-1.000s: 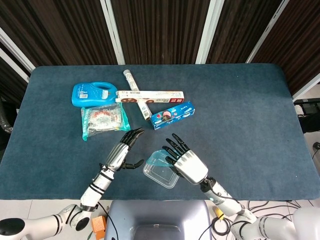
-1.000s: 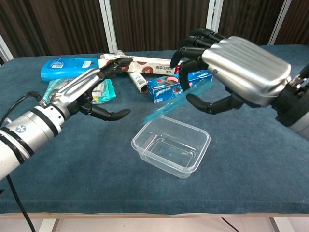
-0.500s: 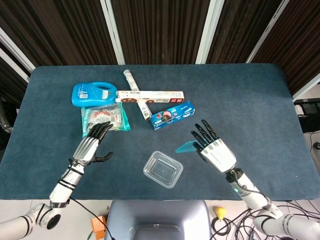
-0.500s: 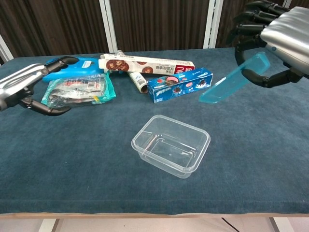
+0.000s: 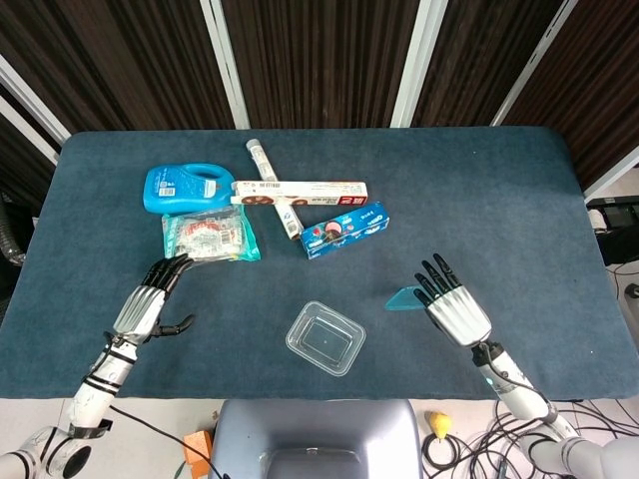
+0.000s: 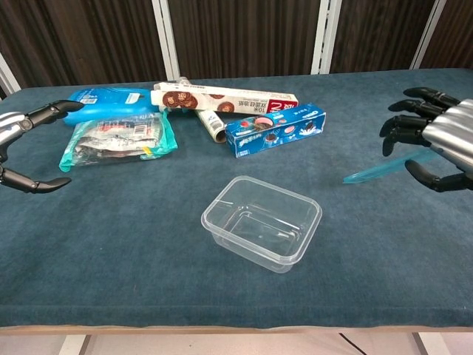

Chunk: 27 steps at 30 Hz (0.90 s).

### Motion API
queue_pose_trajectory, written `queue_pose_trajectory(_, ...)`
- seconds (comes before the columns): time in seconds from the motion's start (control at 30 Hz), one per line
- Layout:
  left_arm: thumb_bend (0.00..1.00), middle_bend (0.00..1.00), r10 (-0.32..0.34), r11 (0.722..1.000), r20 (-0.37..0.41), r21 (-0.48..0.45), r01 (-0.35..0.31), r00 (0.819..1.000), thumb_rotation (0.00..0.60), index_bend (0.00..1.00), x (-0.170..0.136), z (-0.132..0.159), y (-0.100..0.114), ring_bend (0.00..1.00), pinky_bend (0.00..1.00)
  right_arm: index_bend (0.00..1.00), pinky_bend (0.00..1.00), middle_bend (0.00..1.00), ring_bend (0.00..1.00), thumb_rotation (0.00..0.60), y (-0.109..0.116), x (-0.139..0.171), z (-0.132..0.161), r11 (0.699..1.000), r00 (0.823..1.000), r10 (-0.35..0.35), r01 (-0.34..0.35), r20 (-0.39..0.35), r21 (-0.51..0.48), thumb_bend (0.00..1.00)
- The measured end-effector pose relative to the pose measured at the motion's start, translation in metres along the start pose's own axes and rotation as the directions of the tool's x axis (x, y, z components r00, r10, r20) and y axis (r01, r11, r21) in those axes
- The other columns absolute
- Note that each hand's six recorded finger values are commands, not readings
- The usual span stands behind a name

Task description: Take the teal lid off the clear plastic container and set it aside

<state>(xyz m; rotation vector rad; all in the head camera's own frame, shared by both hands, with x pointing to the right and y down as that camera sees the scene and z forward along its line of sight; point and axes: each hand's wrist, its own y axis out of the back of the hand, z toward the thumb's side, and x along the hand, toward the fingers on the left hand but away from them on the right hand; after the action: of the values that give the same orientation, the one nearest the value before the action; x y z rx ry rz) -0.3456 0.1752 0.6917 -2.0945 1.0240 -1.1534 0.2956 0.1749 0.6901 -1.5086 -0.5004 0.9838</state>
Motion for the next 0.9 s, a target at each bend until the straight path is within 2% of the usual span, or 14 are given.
queue_pose_trajectory(0.17,0.26,0.00,-0.001,1.000,-0.002,0.000,0.001,1.000,0.600,0.00,-0.006,-0.002,0.001,0.00,0.00,0.15,0.05,0.20,0.08,0.600,-0.009,0.027,-0.002,0.997,0.999,0.048,-0.048,-0.002,-0.055,0.46)
queue_pose_trajectory(0.33,0.26,0.00,-0.011,1.000,-0.007,0.006,0.011,1.000,0.600,0.00,-0.011,-0.005,0.001,0.00,0.00,0.01,0.00,0.12,0.00,0.600,-0.014,0.045,-0.010,0.992,0.994,0.107,-0.107,0.003,-0.068,0.31)
queue_pose_trajectory(0.5,0.27,0.00,-0.035,0.999,-0.027,0.030,0.036,0.999,0.600,0.00,-0.016,-0.011,0.001,0.00,0.00,0.00,0.00,0.05,0.00,0.600,-0.015,0.055,-0.016,0.984,0.985,0.173,-0.172,0.010,-0.033,0.16)
queue_pose_trajectory(0.57,0.27,0.00,-0.040,0.998,-0.036,0.044,0.042,0.999,0.600,0.00,-0.018,-0.014,0.004,0.00,0.00,0.00,0.00,0.03,0.00,0.600,-0.012,0.057,-0.017,0.981,0.981,0.192,-0.192,0.011,-0.019,0.13)
queue_pose_trajectory(0.73,0.27,0.00,-0.052,0.996,-0.053,0.063,0.055,0.997,0.600,0.00,-0.024,-0.017,0.012,0.00,0.00,0.00,0.00,0.00,0.00,0.600,0.001,0.061,-0.015,0.970,0.971,0.240,-0.240,0.009,-0.025,0.11)
queue_pose_trajectory(0.9,0.28,0.00,-0.099,0.990,-0.067,0.095,0.105,0.993,0.600,0.00,-0.037,-0.017,0.017,0.00,0.00,0.00,0.00,0.00,0.00,0.600,0.024,0.072,-0.015,0.958,0.960,0.280,-0.278,0.018,-0.076,0.11)
